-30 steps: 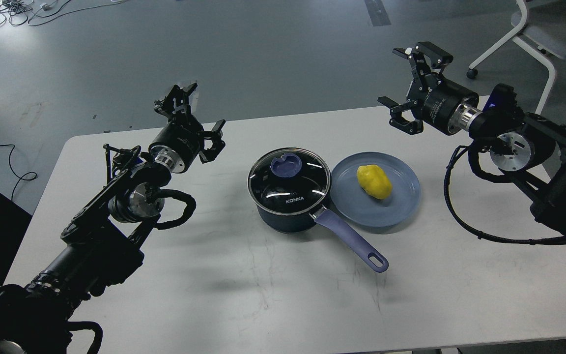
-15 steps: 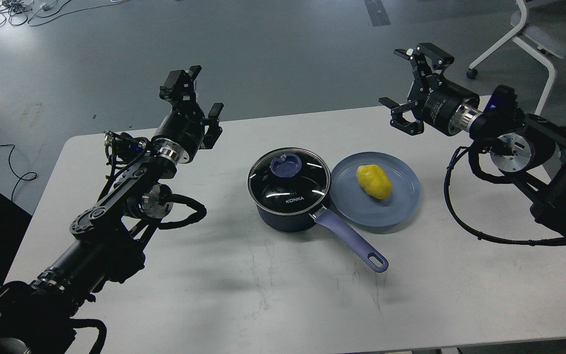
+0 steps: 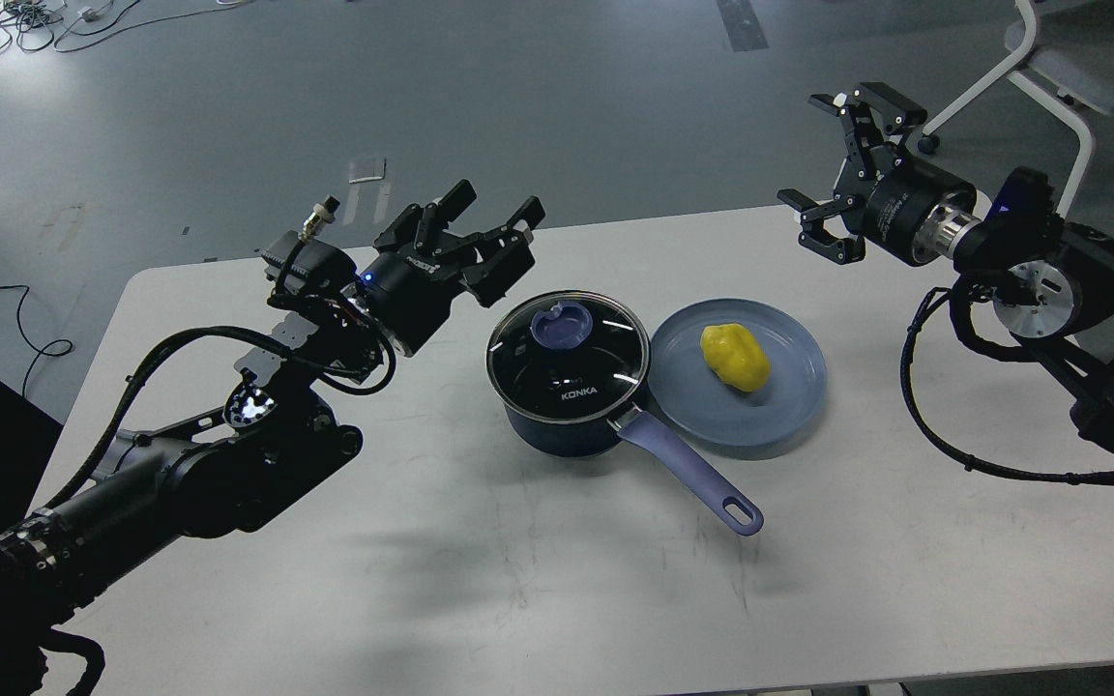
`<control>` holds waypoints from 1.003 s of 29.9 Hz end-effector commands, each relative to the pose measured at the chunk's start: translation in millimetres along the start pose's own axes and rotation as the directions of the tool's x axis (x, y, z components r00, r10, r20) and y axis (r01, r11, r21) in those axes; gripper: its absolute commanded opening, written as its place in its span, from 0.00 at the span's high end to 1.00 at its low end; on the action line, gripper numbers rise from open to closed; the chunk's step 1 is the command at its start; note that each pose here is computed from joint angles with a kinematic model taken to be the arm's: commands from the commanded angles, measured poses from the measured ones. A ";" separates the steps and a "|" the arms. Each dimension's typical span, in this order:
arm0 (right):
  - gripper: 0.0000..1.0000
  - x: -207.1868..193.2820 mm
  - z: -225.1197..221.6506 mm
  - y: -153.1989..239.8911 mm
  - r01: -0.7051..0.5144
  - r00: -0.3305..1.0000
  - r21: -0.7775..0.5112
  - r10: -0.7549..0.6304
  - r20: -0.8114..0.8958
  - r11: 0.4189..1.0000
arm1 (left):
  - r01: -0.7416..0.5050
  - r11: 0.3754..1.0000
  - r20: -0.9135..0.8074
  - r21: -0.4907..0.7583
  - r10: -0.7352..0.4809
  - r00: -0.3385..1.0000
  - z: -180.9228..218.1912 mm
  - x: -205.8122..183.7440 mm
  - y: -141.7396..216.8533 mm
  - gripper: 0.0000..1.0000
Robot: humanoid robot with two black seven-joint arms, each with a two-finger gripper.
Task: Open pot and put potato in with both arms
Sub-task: 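Reach the left gripper down and grasp the blue lid knob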
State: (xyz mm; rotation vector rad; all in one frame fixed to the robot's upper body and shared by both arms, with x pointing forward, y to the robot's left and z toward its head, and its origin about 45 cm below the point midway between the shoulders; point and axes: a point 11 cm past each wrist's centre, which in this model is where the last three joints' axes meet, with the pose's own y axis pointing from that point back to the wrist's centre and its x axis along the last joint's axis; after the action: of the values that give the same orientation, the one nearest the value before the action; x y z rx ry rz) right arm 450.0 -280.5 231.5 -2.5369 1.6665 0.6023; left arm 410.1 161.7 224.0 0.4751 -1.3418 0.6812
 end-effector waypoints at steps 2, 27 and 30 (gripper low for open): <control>0.00 4.4 4.0 3.1 -0.010 1.000 -0.008 0.010 0.002 1.000 | 0.054 0.993 0.143 -0.101 -0.040 0.989 8.9 -0.5 -0.4 0.02; 0.00 15.2 15.5 11.1 -0.038 0.999 -0.034 0.038 0.000 0.999 | 0.314 0.930 0.323 -0.191 -0.242 0.915 11.1 -42.8 -2.0 0.02; 0.00 16.3 17.3 11.8 -0.041 0.999 -0.039 0.040 -0.008 0.998 | 0.326 0.926 0.314 -0.191 -0.257 0.914 12.3 -45.9 -0.7 0.02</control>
State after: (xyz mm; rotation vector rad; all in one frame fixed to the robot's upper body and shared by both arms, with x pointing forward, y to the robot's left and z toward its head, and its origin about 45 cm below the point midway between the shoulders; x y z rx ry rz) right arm 441.4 -294.6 214.6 -2.5329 1.7226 0.6364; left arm 400.2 146.3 183.6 0.5779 -1.5744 0.2095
